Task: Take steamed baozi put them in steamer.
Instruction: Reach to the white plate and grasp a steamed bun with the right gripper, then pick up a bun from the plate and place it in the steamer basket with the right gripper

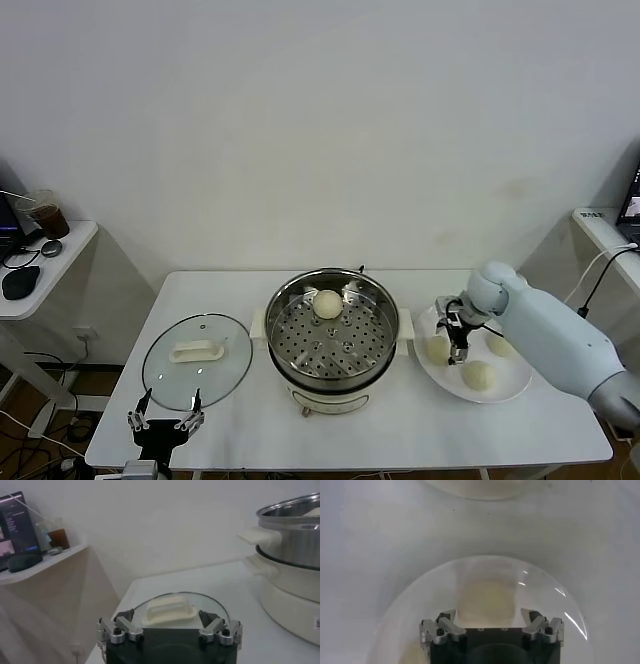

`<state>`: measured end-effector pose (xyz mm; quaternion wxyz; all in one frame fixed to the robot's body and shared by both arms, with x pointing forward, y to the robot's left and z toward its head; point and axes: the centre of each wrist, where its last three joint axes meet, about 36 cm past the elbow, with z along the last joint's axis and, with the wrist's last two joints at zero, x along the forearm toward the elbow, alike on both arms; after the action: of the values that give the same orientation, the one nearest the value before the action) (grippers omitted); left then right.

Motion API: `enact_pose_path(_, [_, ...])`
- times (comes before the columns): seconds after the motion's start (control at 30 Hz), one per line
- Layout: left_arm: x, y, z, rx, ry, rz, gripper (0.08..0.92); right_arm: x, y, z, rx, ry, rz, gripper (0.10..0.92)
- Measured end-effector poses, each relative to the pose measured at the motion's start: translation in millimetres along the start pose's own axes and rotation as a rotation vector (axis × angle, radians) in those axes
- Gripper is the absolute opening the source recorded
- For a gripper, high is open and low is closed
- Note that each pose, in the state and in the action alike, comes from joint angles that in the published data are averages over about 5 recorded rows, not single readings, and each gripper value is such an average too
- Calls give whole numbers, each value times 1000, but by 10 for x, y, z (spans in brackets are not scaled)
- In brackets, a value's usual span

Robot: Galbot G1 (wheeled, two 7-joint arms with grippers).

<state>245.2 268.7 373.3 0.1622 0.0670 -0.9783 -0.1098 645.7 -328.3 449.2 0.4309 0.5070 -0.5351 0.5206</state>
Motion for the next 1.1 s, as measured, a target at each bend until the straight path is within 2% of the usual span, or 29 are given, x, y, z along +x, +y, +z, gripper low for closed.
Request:
enact_pose_path(0.17, [0,-4,3,0,1,1,823,-33,1,-5,-7,-3,1,822])
enact_pose_path(0.27, [0,-5,3,0,1,1,823,-39,0,-4,-11,-4,2,791])
enact_pose_path(0.6, [-7,-22,-2,2,-1,4,823,40,-17,29,-31,-14,13,511])
enact_pose_path(0.7, [-13,-36,-9,4,-4,7,823,123,-29,45,-37,-17,19,457])
enact_pose_path(0.9, [-34,-65,-45,7,-15,12,823,445,-89,69,-38,-17,35,442])
enact_pose_path(1.1, [-47,-82,-87,0,-19,13,823,1019,-221,-59,-11,-25,61,441])
